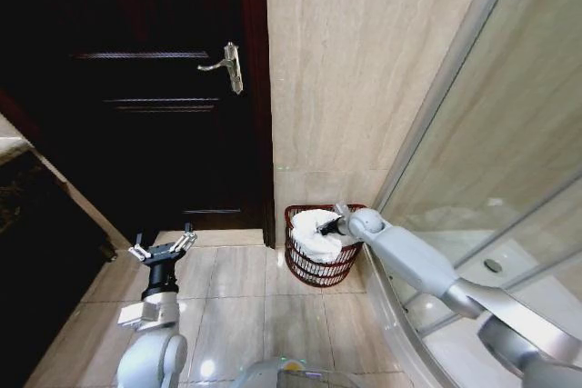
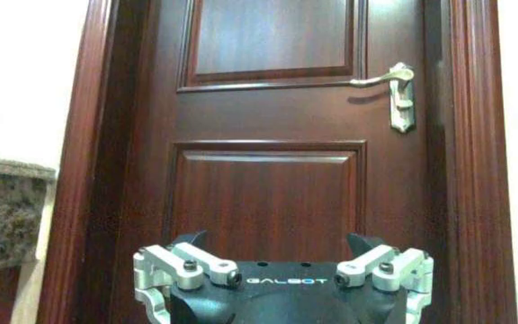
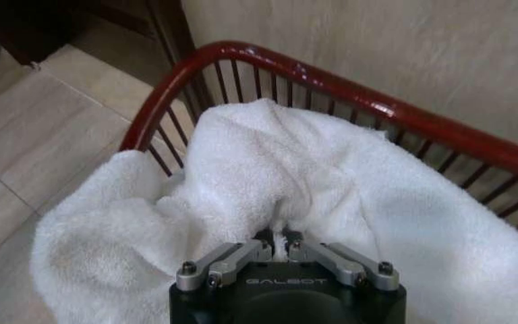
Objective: Discard the used towel into the hamper.
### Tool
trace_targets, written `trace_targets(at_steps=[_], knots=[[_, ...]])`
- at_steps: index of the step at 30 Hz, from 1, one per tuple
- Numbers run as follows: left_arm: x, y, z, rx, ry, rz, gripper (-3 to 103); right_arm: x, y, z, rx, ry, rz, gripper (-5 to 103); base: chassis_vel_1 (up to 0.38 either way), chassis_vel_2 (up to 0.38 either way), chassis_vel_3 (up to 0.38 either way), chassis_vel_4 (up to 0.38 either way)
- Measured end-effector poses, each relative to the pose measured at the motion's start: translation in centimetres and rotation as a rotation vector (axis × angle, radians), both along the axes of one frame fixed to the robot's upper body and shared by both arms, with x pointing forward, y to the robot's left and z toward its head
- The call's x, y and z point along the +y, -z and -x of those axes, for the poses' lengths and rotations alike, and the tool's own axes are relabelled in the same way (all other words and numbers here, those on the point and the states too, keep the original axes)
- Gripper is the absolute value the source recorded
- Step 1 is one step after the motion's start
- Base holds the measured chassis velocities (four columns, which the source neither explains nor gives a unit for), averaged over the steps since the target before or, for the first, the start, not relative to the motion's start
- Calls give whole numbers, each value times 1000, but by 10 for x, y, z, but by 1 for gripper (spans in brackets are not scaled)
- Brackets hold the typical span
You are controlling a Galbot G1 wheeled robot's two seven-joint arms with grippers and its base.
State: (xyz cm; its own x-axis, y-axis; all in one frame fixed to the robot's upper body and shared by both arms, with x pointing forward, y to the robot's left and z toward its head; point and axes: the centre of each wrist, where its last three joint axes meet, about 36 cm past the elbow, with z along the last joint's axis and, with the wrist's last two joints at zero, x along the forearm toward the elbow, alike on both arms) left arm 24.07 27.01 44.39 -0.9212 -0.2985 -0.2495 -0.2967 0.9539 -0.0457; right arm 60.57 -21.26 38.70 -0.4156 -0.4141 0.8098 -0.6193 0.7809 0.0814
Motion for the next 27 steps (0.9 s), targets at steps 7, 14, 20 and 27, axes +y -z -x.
trace_targets(at_steps=[7,14,20,27], knots=[[5,-1,2,0,-13,-7,100,6,24,-2,43,44,-23,5,0,0,0,0],[6,-1,0,-1,-5,-13,100,11,52,7,83,81,-31,5,0,0,0,0],[4,1,-4,7,7,-6,100,10,77,13,110,141,-23,5,0,0,0,0],[4,0,-5,6,14,-11,100,14,72,21,42,176,-20,8,0,0,0,0]])
